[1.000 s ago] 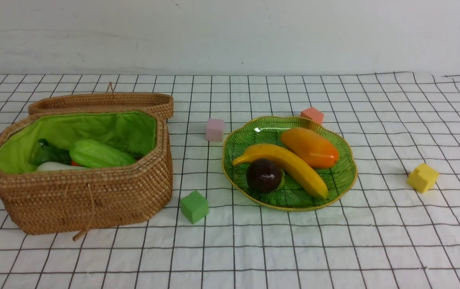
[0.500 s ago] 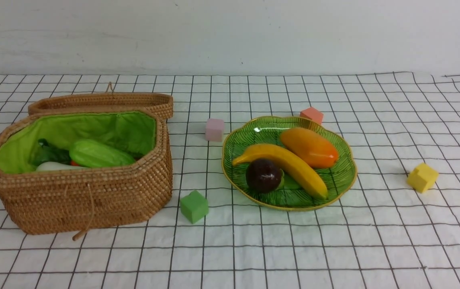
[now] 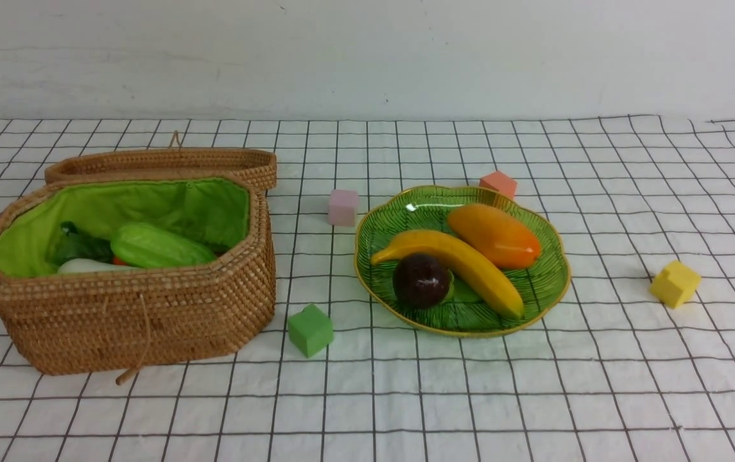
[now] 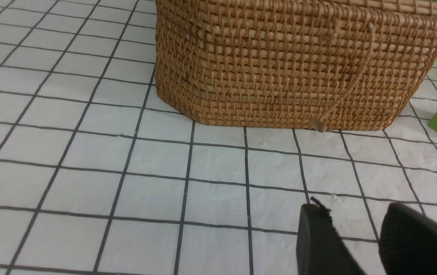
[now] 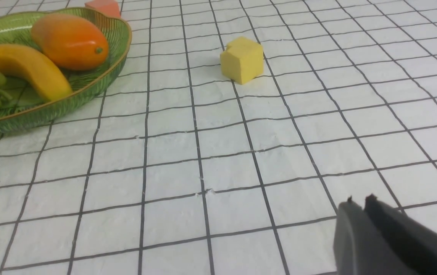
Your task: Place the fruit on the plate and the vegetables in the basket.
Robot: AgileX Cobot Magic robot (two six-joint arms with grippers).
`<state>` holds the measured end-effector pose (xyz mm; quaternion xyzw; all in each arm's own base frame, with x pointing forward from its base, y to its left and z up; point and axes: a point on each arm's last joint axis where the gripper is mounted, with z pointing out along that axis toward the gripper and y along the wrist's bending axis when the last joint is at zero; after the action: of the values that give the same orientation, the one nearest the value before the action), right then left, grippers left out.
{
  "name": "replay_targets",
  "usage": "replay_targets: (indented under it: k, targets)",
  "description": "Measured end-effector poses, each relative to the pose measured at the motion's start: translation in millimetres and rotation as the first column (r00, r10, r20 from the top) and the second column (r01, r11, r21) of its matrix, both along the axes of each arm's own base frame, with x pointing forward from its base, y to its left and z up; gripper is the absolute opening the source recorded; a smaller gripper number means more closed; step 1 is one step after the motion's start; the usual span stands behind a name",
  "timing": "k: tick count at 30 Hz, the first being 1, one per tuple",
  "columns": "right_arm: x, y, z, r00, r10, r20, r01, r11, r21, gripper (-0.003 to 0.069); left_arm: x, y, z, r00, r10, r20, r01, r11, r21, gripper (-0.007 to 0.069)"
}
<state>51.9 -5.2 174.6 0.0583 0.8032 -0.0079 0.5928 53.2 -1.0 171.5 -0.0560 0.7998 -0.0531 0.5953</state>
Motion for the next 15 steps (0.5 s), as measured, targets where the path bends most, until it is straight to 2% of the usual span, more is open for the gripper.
replay_targets:
  k: [15]
  targets:
    - [0.0, 0.1, 0.1, 1.000, 0.000, 0.001, 0.000, 1.000, 0.003, 0.0071, 0.0, -1.4, 0.3, 1.000, -0.030, 0.003, 0.030, 1.000, 0.008, 0.0238]
